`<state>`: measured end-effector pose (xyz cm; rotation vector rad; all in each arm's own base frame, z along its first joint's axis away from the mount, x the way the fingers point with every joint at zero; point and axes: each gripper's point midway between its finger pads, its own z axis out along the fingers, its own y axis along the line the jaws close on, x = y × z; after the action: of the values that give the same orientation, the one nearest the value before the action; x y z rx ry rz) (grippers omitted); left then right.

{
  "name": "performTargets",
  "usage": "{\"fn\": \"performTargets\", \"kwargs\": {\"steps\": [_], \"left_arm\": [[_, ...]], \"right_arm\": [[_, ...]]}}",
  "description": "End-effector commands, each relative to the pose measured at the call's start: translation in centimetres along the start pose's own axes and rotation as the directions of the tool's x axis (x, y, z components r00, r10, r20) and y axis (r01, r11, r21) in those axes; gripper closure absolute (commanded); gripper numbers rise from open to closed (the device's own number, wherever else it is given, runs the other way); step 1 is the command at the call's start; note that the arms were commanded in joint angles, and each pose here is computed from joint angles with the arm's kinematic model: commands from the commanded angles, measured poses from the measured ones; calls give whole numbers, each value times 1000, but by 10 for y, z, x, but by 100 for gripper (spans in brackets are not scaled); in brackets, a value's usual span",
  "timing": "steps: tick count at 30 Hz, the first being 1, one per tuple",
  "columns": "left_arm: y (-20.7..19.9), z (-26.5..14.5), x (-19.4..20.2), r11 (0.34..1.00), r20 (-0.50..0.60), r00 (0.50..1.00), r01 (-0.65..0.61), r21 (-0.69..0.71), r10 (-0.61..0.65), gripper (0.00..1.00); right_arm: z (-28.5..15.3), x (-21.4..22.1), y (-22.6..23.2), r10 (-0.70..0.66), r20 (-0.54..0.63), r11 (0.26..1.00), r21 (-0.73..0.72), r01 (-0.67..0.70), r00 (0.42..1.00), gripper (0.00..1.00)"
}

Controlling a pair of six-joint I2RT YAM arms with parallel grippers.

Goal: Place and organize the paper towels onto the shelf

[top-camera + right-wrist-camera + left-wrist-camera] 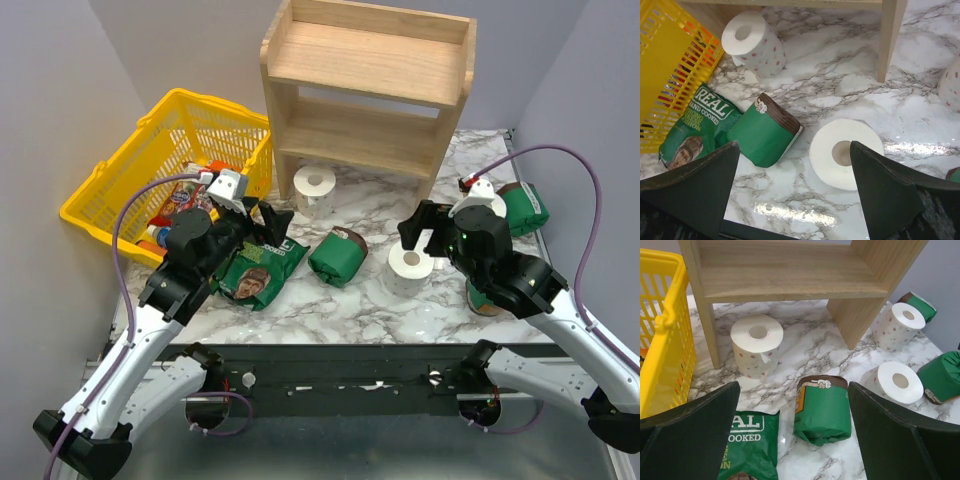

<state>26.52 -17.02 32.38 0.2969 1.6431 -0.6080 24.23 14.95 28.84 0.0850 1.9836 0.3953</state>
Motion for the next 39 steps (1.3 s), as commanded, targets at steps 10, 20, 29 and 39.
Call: {"fn": "performTargets", "kwargs": {"steps": [10,20,29,39], "left_arm": [[24,1,-2,992,39,999,3,-125,2,1],[26,0,-2,990,32,999,-11,-139,15,1],[27,-2,-3,990,39,999,-10,-141,16,1],[26,-2,-3,991,38,999,-14,-136,19,1]], "right_arm": [[23,36,-11,-224,-162,972,32,232,961,7],[69,97,-11,-255,-420,946,78,315,871,24],[69,124,-23,-224,-488,943,110,314,843,27],[75,140,-33,-222,-509,934,135,332,832,27]]}}
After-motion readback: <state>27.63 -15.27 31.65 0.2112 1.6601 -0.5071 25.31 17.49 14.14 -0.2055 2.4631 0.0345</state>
